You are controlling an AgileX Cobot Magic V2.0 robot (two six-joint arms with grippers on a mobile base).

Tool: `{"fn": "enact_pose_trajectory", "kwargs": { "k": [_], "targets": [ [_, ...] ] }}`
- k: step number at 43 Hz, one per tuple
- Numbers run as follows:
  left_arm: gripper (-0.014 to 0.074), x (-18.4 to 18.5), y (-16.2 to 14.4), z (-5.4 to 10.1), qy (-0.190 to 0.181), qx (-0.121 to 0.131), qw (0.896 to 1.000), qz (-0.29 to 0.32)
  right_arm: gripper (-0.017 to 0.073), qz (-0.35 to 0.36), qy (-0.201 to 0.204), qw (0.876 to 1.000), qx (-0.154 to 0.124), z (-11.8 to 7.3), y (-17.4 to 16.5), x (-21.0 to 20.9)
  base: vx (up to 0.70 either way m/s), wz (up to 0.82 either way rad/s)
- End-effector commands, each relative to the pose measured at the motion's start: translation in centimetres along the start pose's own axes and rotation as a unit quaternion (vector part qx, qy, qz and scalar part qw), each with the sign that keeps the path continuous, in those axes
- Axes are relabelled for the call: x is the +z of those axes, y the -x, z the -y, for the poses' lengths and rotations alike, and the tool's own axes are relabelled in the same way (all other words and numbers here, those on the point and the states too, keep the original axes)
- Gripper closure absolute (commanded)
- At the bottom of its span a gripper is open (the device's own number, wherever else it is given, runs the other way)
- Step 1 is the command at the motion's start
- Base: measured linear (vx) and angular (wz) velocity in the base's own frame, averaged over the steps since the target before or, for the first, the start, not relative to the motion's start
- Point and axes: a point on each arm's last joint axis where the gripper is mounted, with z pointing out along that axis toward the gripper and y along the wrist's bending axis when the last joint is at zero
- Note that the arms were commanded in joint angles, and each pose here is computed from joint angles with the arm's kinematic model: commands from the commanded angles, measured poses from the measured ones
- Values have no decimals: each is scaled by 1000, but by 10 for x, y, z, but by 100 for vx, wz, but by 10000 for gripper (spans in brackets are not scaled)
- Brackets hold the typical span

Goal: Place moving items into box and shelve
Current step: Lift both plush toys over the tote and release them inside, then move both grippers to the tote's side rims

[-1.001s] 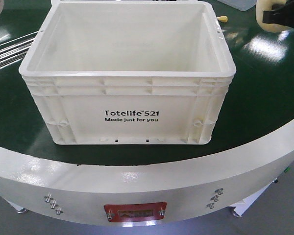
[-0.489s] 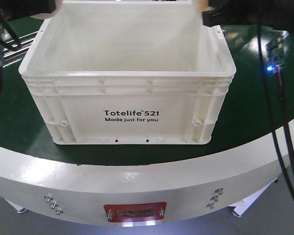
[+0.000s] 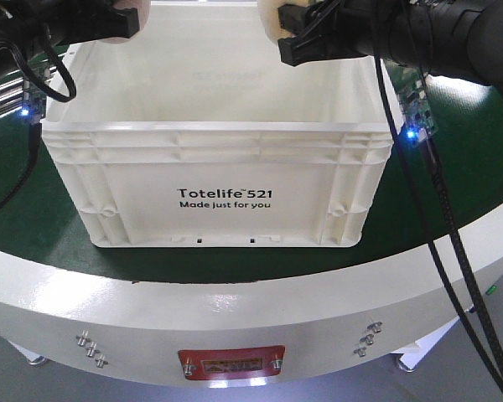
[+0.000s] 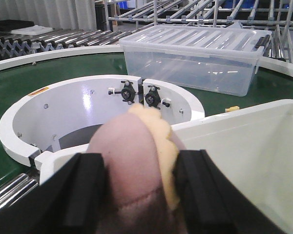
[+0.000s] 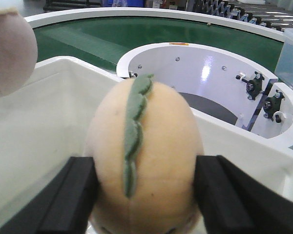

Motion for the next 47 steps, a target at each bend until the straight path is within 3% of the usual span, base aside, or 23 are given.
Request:
{"fn": "enact_pose_trajectory", "kwargs": {
  "k": [1,10,11,20,30,37,42,47],
  "targets": [
    [13,-12,31,-2,10,-3,997,79,-59,61,-30,998,3,6,25,-15,0,0],
    [-25,-12,30,-1,8,-3,997,73,-91,59,-27,998,28,6,24,-15,0,0],
    [7,-21,31,-11,16,-4,999,51,-51,56,-37,997,44,15,23,-16,0,0],
    [9,-35,29,-40,53,-10,999,5,-44,19,-65,991,118,54,10,-23,0,0],
    [9,-44,18,-67,86,-22,994,-60,-29,-22,-88,983,159,88,-4,-34,0,0],
    [9,-46,14,-74,97,-27,992,-74,-29,-51,-82,976,193,93,-9,-38,0,0],
    [9,-46,14,-74,96,-27,992,-75,-27,-54,-85,978,180,95,0,-38,0,0],
    [9,-46,14,-74,96,-27,992,-75,-18,-65,-84,977,187,99,12,-36,0,0]
  ]
}}
